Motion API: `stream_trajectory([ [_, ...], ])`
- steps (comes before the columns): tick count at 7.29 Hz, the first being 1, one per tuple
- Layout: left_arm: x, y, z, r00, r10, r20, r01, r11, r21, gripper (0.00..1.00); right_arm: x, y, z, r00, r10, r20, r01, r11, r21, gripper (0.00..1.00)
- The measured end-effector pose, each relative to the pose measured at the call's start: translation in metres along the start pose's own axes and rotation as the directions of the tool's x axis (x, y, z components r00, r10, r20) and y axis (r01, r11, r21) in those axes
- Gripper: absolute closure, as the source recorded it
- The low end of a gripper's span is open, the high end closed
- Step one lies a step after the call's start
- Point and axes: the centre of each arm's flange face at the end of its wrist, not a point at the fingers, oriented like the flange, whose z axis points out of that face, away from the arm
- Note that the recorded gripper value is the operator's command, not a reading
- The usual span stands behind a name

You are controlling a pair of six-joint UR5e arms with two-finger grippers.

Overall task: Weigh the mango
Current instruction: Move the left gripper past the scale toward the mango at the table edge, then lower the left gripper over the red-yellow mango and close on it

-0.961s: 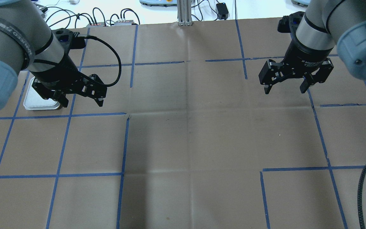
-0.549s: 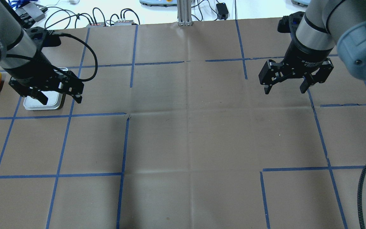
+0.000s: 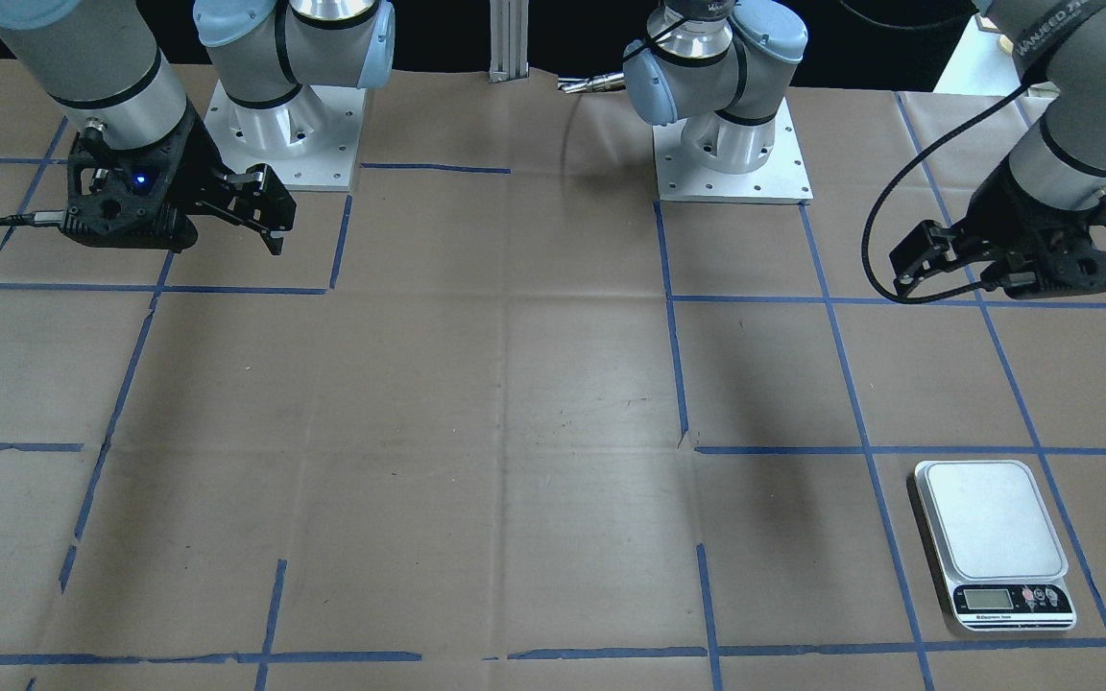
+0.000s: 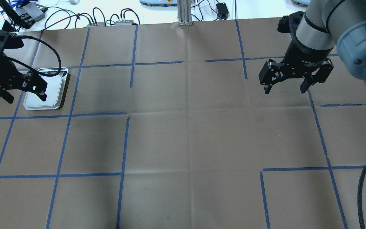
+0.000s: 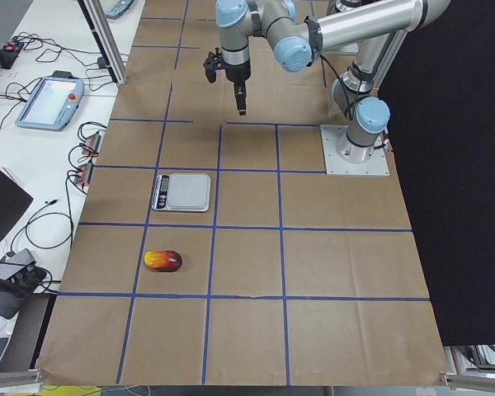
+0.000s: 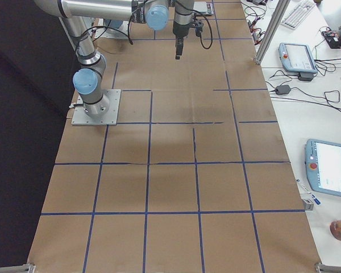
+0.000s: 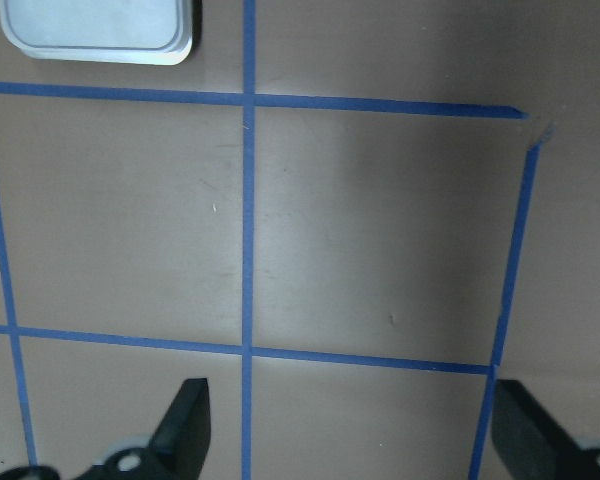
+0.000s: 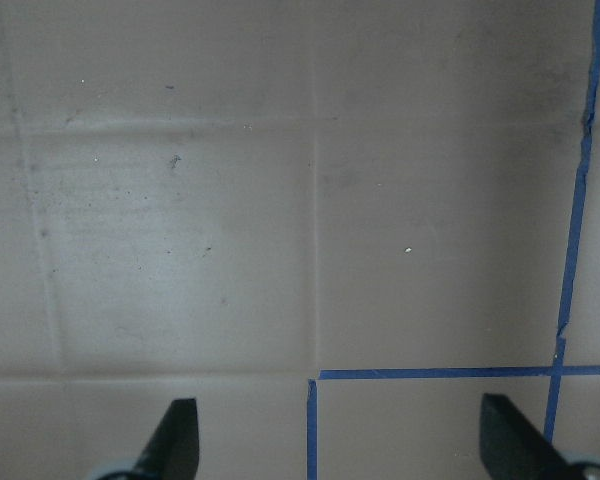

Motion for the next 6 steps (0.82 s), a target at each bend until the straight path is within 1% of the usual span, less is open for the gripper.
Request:
stream_trajectory([
  [1, -0.029, -0.019, 0.015, 1.0, -0.001, 0.008, 0.001, 1.0, 0.023, 0.0, 0.0, 0.0, 0.0, 1.0, 0.0, 0.0, 0.0, 1.0, 0.0, 0.0],
  [3, -0.085, -0.056, 0.054, 0.999, 0.028, 0.036, -0.031, 0.997, 0.072, 0.0, 0.0, 0.0, 0.0, 1.0, 0.0, 0.0, 0.0, 1.0, 0.0, 0.0],
  [5, -0.144, -0.096, 0.079, 0.997, 0.062, 0.048, -0.066, 0.994, 0.082, 0.0, 0.0, 0.0, 0.0, 1.0, 0.0, 0.0, 0.0, 1.0, 0.0, 0.0],
  [6, -0.176, -0.121, 0.09, 0.996, 0.079, 0.053, -0.083, 0.993, 0.085, 0.0, 0.0, 0.0, 0.0, 1.0, 0.0, 0.0, 0.0, 1.0, 0.0, 0.0],
])
